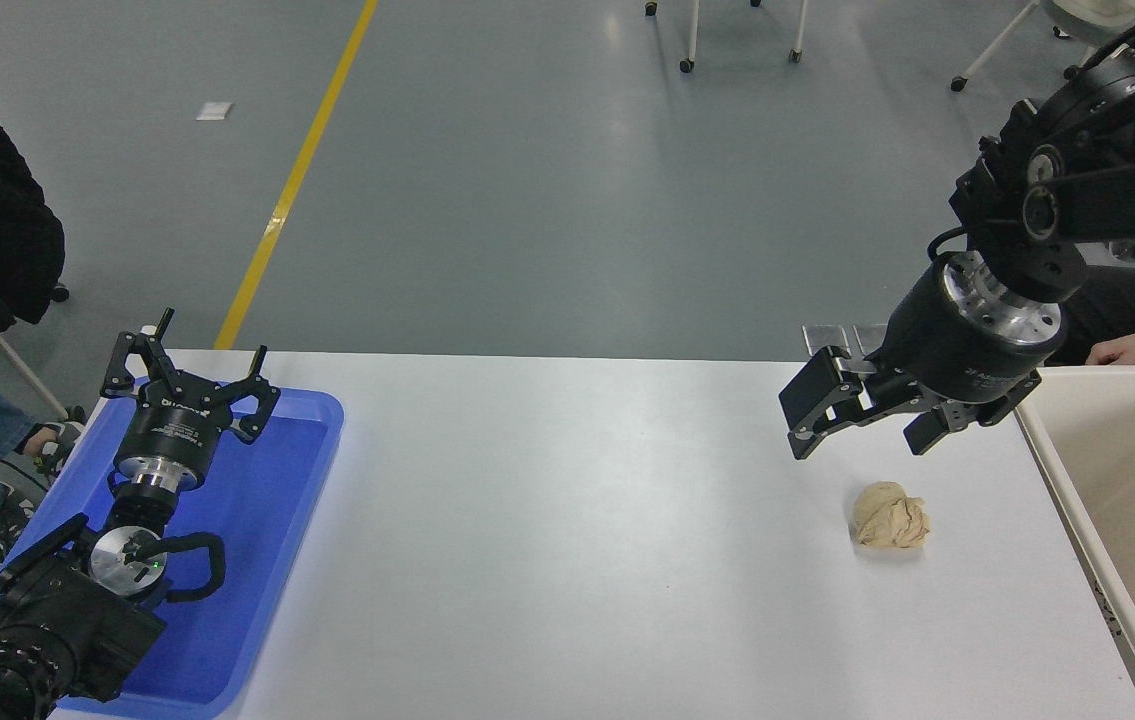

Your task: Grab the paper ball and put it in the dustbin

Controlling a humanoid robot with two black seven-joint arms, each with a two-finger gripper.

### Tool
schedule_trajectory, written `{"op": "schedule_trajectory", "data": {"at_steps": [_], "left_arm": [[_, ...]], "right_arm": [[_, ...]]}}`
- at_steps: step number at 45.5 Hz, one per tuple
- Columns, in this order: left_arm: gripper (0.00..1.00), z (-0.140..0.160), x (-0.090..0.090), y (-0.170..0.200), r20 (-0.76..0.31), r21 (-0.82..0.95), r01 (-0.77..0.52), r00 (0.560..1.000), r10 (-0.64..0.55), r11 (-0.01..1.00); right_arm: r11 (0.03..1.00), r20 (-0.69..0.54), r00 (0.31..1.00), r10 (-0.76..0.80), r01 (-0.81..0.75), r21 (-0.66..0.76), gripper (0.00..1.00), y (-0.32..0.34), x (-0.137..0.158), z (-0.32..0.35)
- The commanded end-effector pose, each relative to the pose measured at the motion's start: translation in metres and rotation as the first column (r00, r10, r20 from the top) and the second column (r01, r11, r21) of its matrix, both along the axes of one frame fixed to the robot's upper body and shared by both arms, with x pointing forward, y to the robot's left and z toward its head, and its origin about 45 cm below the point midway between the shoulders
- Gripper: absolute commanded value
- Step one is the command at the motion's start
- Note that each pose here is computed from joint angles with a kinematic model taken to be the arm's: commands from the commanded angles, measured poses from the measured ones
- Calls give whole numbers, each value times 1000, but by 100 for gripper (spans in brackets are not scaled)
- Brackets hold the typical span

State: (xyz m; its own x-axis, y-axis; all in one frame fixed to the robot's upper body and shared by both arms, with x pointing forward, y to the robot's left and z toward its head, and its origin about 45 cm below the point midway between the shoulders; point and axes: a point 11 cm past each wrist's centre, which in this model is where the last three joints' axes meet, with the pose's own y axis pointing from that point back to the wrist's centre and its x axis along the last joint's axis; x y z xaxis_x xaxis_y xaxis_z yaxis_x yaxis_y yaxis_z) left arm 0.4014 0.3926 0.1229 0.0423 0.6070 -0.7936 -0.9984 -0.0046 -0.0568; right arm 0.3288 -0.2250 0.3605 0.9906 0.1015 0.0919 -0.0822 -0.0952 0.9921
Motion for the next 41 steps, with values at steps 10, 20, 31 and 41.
{"op": "schedule_trajectory", "data": {"at_steps": [10,20,31,41], "left_arm": [[100,0,0,-1,0,-1,1,1000,-1,1000],[100,0,0,-1,0,-1,1,1000,-1,1000],[100,0,0,-1,0,-1,1,1000,-1,1000],[100,0,0,-1,0,-1,1,1000,-1,1000]], "right_arm": [[1000,-3,1000,-14,14,-13,100,-9,4,-6],[1000,20,1000,-17,17,2,100,-9,19,-11],[1000,51,998,-31,30,8,100,-17,36,-28],[999,93,995,-44,45,-10,100,-34,58,-55]]}}
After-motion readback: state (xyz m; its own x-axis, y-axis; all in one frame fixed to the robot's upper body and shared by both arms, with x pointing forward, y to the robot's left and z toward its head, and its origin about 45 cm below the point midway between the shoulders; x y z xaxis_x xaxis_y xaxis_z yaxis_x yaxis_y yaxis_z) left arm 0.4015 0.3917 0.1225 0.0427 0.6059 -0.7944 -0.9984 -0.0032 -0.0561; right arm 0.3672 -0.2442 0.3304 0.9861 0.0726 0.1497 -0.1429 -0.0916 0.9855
